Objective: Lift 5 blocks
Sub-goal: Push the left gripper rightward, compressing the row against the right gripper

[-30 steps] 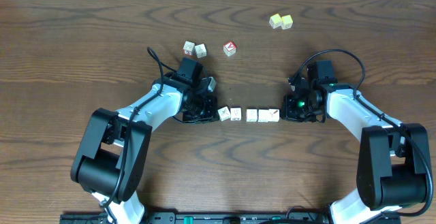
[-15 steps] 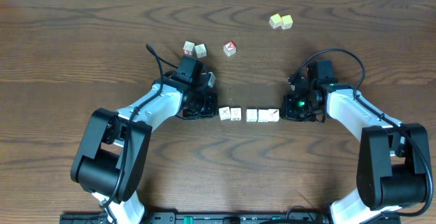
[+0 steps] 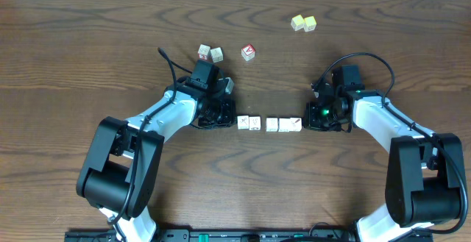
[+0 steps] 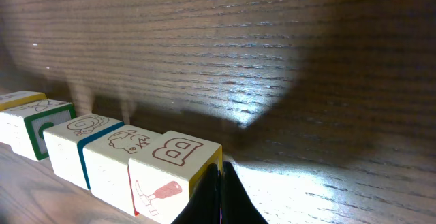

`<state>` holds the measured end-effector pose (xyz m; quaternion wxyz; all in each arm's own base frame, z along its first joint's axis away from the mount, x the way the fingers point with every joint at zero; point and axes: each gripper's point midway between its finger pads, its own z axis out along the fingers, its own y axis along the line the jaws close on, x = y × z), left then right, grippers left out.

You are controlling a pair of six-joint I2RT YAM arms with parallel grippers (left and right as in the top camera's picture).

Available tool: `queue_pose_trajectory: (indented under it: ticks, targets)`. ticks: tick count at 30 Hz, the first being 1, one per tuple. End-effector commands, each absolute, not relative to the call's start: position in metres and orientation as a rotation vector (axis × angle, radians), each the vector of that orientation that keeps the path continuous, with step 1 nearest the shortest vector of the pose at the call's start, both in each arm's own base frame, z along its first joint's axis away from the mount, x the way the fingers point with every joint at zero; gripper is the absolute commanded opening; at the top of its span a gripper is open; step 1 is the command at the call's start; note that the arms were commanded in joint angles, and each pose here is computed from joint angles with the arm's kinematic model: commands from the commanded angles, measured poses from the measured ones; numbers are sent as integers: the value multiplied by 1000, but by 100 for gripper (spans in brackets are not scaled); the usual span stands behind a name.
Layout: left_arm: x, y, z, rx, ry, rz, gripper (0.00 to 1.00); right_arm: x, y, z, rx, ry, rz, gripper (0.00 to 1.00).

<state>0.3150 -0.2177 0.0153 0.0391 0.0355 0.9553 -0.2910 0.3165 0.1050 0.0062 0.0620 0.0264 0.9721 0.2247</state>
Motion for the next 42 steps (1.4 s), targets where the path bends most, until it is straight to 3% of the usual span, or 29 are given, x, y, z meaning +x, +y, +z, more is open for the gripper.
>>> queue_pose_trajectory:
  ticks: [1, 42]
  targets:
    - [313, -219, 13, 101, 2938, -917, 7, 319, 111, 9, 66, 2930, 705, 1]
    - [295, -234, 19, 170, 2962, -1035, 7, 320, 123, 10, 16, 2916, 711, 1]
